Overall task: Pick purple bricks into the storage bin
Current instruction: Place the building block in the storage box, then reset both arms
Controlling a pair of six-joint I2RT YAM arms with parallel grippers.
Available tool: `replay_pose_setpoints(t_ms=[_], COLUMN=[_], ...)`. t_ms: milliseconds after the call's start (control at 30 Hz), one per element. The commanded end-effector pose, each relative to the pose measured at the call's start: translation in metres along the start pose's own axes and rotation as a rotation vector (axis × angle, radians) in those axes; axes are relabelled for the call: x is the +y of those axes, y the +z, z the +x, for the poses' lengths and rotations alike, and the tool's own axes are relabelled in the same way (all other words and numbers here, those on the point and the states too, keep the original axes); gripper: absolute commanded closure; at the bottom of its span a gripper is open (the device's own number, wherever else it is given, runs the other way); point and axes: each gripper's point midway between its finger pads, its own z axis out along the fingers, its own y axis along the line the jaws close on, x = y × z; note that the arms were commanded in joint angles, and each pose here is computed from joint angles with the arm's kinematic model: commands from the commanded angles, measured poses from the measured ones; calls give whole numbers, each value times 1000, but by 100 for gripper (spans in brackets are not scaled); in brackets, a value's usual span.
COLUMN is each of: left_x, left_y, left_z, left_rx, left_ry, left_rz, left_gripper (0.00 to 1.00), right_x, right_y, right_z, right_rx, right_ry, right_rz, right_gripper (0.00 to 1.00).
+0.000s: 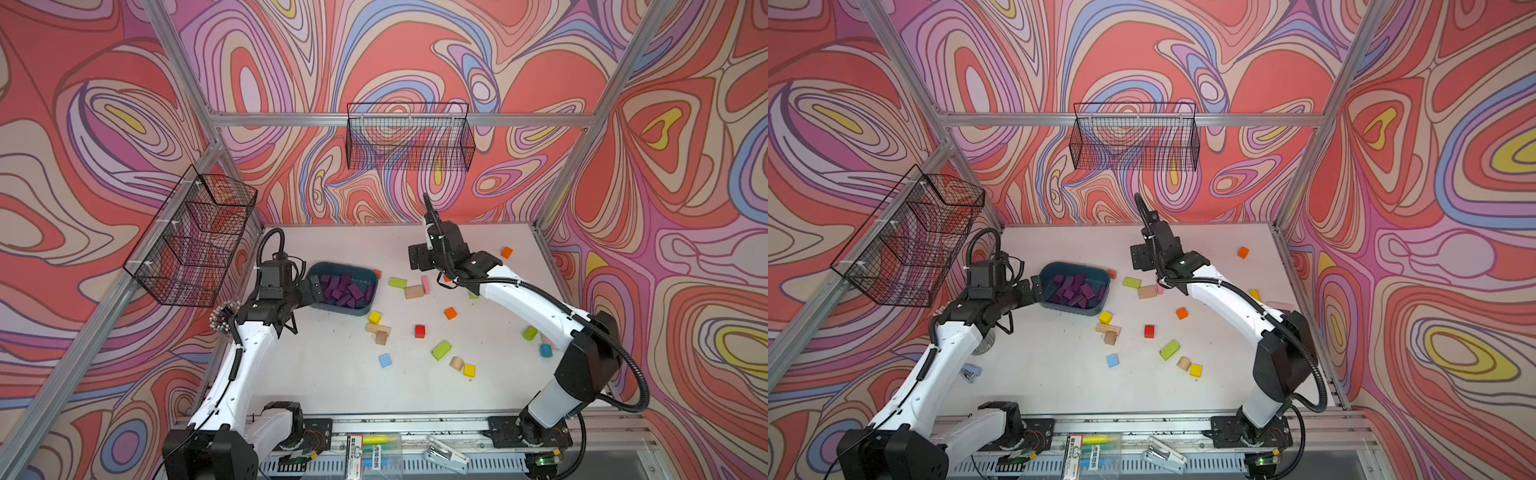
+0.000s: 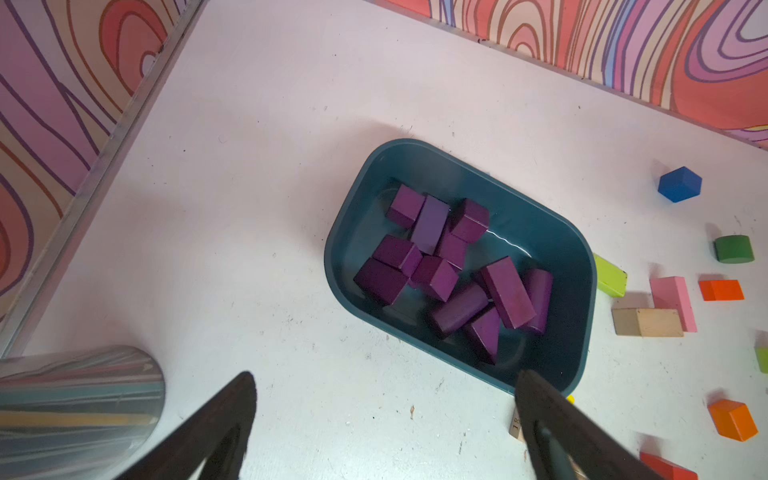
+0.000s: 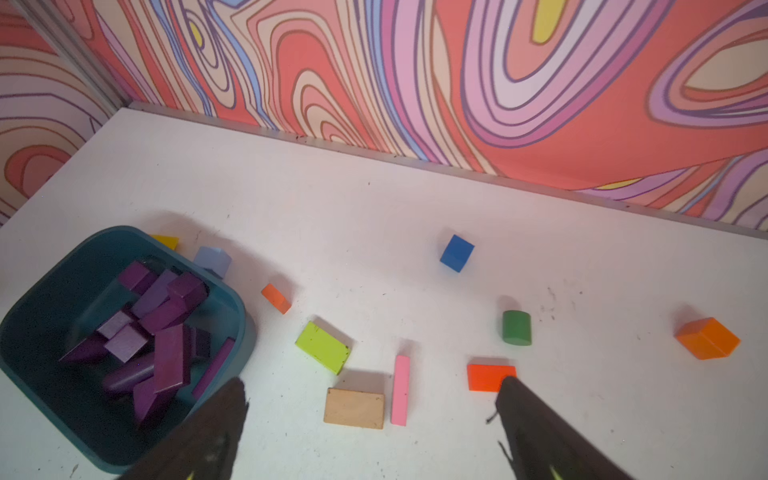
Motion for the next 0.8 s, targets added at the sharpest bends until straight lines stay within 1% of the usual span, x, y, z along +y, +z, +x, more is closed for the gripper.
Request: replay_pose_setpoints(t_ms=[0, 267, 367, 433, 567, 633, 767], left_x=[-3, -12, -14, -13, -15, -16, -17], left_y=[-7, -20, -24, -27, -31, -31, -25], left_z=[-9, -11, -11, -15, -15, -14, -11], left_rx=[-70, -195, -266, -323, -398, -423, -426], left_ry=[32, 131, 160, 154, 180, 191, 206], left_rz=[17, 30, 25, 27, 42, 48, 56], left_gripper=[0, 0, 0, 0, 0, 0, 0], right_x=[-23, -72, -84, -90, -98, -102, -111], right_y=[-17, -44, -49, -51, -55, -53, -47], right_z=[-17, -8, 1, 9, 26, 36, 55], right_rx=[-97, -205, -240, -260, -307, -309, -306], right_ry=[-9, -10, -12, -11, 5, 1, -20], right_rz=[60, 193, 221, 234, 229, 242, 275], right_gripper=[2, 2, 2, 2, 2, 2, 2])
